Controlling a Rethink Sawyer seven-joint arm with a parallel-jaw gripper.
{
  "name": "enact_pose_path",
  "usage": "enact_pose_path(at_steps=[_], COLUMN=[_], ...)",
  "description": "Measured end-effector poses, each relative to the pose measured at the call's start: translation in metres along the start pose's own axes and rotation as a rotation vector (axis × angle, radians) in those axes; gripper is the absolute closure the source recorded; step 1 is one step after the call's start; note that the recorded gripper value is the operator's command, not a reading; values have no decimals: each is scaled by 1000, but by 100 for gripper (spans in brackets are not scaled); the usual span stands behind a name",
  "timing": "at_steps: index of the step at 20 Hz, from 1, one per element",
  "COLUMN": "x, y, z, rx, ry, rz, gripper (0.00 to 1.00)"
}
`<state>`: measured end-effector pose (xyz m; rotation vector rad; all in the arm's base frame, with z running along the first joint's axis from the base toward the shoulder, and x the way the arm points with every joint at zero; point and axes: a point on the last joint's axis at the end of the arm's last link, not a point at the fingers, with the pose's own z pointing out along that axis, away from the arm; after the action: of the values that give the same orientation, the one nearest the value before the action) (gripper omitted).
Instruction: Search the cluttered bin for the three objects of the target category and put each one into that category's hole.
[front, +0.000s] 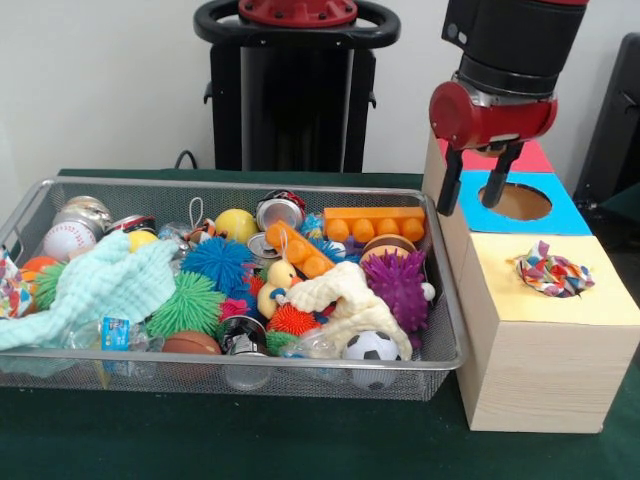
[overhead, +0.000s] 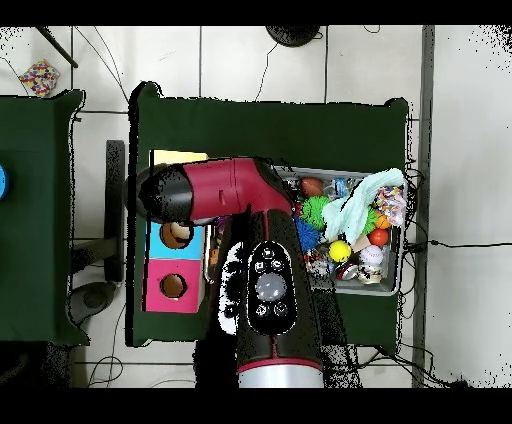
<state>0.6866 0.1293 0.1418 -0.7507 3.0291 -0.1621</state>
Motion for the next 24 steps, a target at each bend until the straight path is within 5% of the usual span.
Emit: enact_pose_path(at_steps=[8, 9, 24], x=[17, 22, 35], y=[-28, -34, -28], z=[-5, -4, -3], rx=[-37, -46, -102], ry=[-13, -16, -64], rz=[54, 68, 121], gripper=[0, 100, 100])
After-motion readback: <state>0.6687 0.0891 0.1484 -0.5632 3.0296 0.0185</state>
